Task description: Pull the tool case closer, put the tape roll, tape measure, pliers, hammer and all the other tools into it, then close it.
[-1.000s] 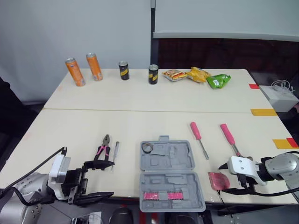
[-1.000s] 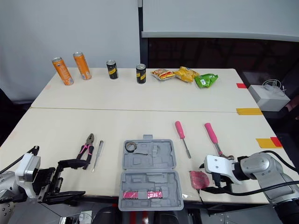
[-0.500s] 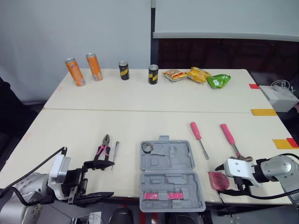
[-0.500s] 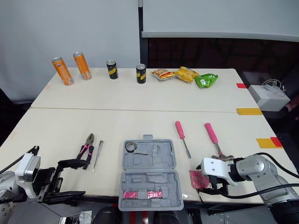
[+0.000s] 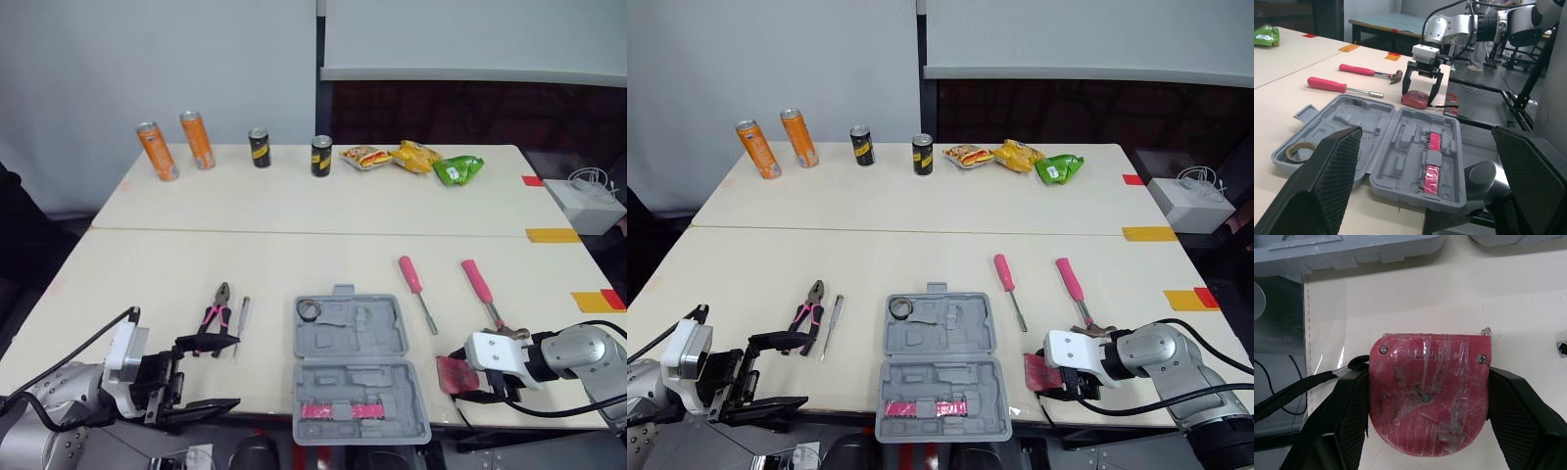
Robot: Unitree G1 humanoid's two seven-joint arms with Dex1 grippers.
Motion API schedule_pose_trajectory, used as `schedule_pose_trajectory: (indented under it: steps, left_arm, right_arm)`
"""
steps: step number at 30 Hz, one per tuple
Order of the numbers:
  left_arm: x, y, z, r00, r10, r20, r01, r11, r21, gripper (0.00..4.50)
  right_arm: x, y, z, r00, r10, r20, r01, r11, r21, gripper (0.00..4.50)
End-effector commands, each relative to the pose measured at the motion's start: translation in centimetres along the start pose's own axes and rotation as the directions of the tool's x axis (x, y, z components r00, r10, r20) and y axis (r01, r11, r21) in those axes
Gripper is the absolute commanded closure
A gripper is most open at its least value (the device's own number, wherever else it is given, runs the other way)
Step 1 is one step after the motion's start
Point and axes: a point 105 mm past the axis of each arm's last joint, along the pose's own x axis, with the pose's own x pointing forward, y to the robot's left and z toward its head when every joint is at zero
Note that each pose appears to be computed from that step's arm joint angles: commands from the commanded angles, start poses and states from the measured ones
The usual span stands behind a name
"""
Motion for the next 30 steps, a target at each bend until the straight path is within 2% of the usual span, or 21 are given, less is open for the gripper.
schedule_pose_trajectory:
  steps: [1, 6, 8, 11, 13, 18, 21, 30]
  left_arm:
    - [0.3, -0.1, 1.4, 0.999, 0.010, 0.040, -0.011, 0.999, 0.031, 0.00]
    - [0.3, 0.8, 2.6, 0.992, 0.076, 0.097, -0.079, 0.997, 0.024, 0.00]
    - [0.1, 1.2, 2.9, 0.989, 0.099, 0.108, -0.102, 0.994, 0.023, 0.00]
    - [-0.2, 1.6, 2.9, 0.986, 0.124, 0.107, -0.128, 0.991, 0.029, 0.00]
    - [-0.3, 1.9, 3.0, 0.984, 0.140, 0.109, -0.144, 0.989, 0.032, 0.00]
    - [-0.5, 2.1, 2.8, 0.981, 0.158, 0.110, -0.162, 0.986, 0.036, 0.00]
    - [-0.6, 2.1, 2.9, 0.979, 0.170, 0.117, -0.175, 0.984, 0.034, 0.00]
    - [-1.0, 1.7, 2.5, 0.974, 0.200, 0.106, -0.204, 0.979, 0.027, 0.00]
  right_arm:
    - [-2.2, -1.6, 4.4, 0.999, -0.026, 0.047, 0.030, 0.995, -0.090, 1.63]
    - [-3.7, -3.3, 9.7, 0.999, -0.024, 0.028, 0.027, 0.991, -0.128, 1.63]
    - [-4.2, -5.0, 11.3, 0.997, -0.065, -0.046, 0.057, 0.986, -0.155, 1.63]
    - [-4.4, -6.4, 12.8, 0.983, -0.051, -0.176, 0.020, 0.985, -0.173, 1.63]
    - [-3.2, -7.3, 14.3, 0.981, -0.025, -0.194, -0.007, 0.987, -0.163, 1.63]
    - [0.0, -8.7, 14.3, 0.943, -0.002, -0.333, -0.071, 0.975, -0.209, 1.63]
    - [0.6, -9.1, 13.6, 0.918, -0.005, -0.396, -0.091, 0.971, -0.223, 1.63]
    - [2.7, -9.8, 14.6, 0.919, -0.010, -0.395, -0.079, 0.975, -0.208, 1.63]
